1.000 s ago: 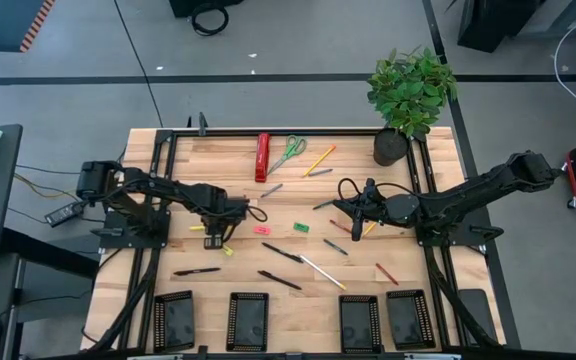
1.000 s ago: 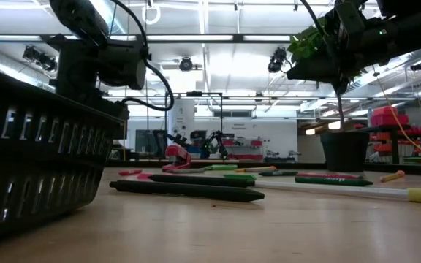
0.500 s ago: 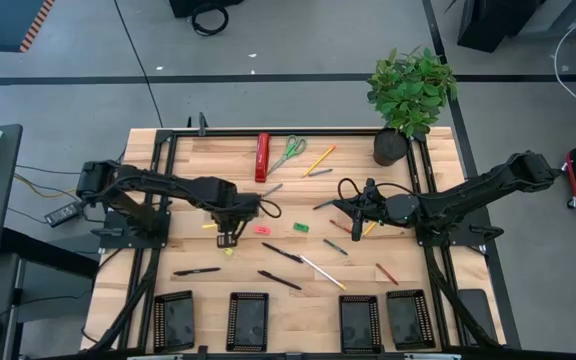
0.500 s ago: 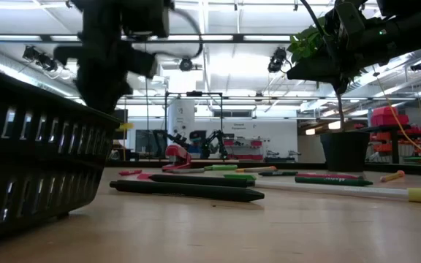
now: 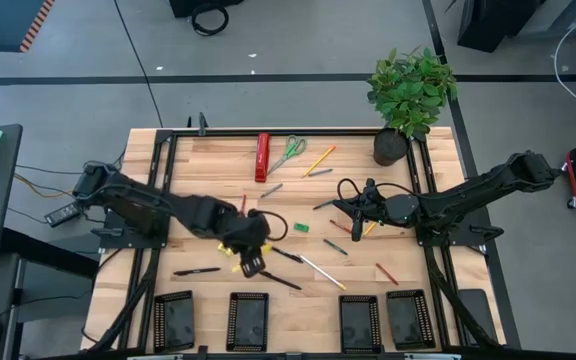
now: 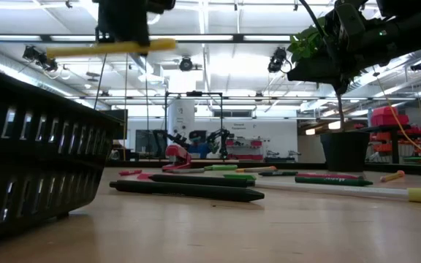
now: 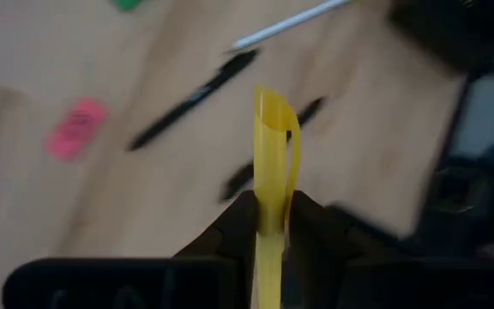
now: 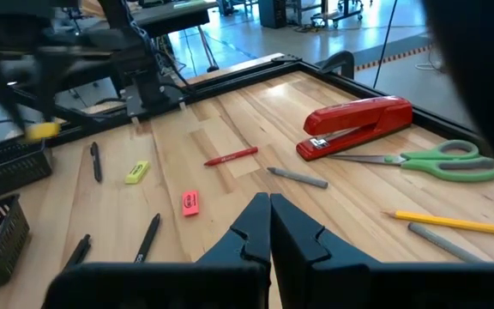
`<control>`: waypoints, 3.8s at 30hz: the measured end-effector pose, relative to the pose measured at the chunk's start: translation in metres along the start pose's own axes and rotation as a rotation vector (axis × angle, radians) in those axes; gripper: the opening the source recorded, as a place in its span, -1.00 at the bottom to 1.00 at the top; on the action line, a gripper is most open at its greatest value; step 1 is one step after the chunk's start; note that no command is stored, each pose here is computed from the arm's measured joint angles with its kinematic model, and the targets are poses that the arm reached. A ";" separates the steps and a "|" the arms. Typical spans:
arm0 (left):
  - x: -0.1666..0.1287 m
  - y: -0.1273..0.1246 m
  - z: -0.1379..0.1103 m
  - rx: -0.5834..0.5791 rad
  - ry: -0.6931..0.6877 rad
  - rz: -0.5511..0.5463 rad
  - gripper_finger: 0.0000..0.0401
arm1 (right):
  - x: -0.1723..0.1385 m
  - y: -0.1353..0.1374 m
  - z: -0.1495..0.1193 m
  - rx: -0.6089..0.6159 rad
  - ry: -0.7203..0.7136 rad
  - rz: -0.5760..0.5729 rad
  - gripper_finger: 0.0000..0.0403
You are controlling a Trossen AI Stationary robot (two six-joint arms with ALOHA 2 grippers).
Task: Sort crayons/erasers/pens/pencils in bins
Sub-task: Put the yellow pen into the left black bin, then put the bottom left black pen into the left black bin
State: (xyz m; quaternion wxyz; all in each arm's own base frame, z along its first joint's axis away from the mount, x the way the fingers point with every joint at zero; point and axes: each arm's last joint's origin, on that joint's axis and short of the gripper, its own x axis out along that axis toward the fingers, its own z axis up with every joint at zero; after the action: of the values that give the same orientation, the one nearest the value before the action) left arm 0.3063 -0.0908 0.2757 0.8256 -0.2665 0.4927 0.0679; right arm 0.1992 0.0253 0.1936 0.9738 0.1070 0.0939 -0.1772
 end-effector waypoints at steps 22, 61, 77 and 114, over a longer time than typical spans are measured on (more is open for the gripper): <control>-0.002 -0.041 -0.008 -0.007 -0.325 -0.054 -0.66 | -0.008 0.021 0.024 0.090 -0.118 0.594 -0.94; -0.037 -0.063 -0.237 -0.448 0.102 0.381 -0.71 | -0.004 0.015 0.013 0.067 -0.038 0.422 -0.94; -0.010 -0.065 -0.256 -0.401 0.107 0.472 -0.56 | -0.003 0.012 0.014 0.084 -0.067 0.321 -0.94; 0.024 0.038 -0.145 0.219 0.457 0.321 -0.43 | -0.002 0.012 0.005 -0.075 0.000 0.314 -0.94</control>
State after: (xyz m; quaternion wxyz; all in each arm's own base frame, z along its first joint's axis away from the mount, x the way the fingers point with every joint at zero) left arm 0.1918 -0.1352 0.1871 0.6959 -0.1030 0.7059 0.0824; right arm 0.2020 0.0355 0.2015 0.9929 0.0839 0.0825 -0.0194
